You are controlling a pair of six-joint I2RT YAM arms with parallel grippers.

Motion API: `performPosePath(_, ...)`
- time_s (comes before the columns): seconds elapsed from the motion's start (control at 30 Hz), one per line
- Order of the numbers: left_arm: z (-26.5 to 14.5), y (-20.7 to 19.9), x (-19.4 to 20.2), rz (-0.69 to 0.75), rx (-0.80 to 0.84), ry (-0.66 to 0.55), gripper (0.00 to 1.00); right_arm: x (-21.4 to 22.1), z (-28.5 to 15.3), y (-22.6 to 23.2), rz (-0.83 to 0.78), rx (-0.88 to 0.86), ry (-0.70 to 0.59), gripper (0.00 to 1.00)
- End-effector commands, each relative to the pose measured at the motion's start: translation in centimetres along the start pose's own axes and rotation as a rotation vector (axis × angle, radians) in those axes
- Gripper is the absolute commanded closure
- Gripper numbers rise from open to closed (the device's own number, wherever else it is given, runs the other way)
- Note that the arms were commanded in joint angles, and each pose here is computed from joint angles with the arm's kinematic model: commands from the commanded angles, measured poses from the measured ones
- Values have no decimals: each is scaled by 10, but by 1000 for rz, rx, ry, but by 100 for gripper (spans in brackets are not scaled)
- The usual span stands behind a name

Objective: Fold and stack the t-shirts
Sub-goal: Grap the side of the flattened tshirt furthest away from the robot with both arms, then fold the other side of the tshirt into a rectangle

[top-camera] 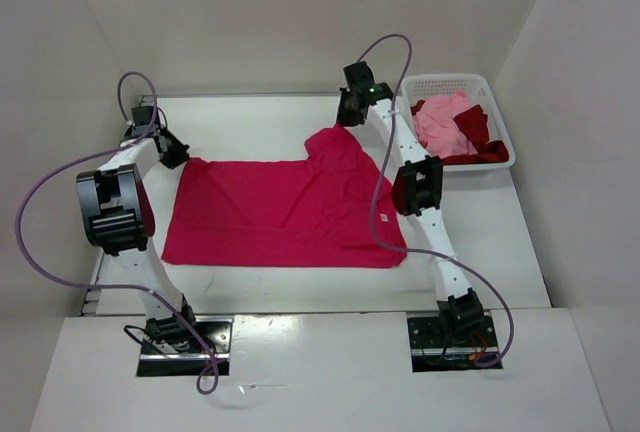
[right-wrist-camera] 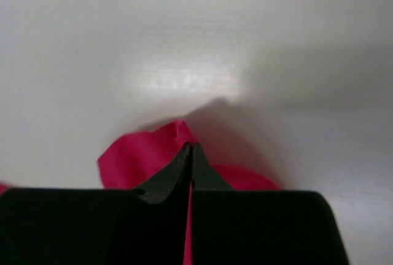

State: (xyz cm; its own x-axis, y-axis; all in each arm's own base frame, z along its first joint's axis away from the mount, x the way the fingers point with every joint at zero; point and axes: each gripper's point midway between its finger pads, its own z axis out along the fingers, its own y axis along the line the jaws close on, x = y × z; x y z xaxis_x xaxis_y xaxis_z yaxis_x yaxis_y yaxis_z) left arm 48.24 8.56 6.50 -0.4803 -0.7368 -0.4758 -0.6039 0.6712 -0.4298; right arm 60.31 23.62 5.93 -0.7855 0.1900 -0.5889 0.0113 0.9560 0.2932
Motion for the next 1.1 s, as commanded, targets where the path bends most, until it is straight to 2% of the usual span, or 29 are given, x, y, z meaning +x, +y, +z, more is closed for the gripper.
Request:
performPosePath(0.0,-24,-11,-6,11,51,-37,100,-52,-128,38,-31,-105,-82,99)
performPosePath(0.07,-33,-14,-8,-2,76,-38,100,-44,-145,40,-32,-135,-69,99)
performPosePath(0.1,-36,-9,-7,-11,73,-26,100,-14,-126,27,-30,-122,-15,100)
performPosePath(0.13,-46,-15,-13,-8,90,-51,100,-24,-164,33,-34,-151,-73,100)
performPosePath(0.17,-50,-13,-12,5,91,-53,100,-15,-169,28,-33,-146,-63,100)
performPosePath(0.2,-53,-12,-10,17,92,-55,100,16,-160,13,-20,-111,9,100)
performPosePath(0.23,-59,-10,-6,17,89,-51,100,14,-176,14,-22,-126,-20,99)
performPosePath(0.27,-59,-8,-4,25,84,-44,100,39,-169,2,-18,-99,34,99)
performPosePath(0.33,-65,-2,-2,17,75,-43,100,45,-184,-1,-9,-107,18,99)
performPosePath(0.37,-69,-2,-2,17,75,-42,100,66,-181,-13,-6,-78,53,99)
performPosePath(0.43,-77,1,-2,19,78,-44,100,70,-199,-15,15,-89,30,99)
performPosePath(0.6,-87,23,12,0,48,-16,100,117,-215,-43,43,-46,79,99)
performPosePath(0.8,-92,43,31,-53,56,37,100,163,-240,-62,97,-27,130,98)
performPosePath(0.93,-89,57,37,-129,73,80,100,206,-251,-75,140,-14,216,97)
performPosePath(1.07,-88,56,40,-151,92,104,100,230,-260,-76,175,-20,269,94)
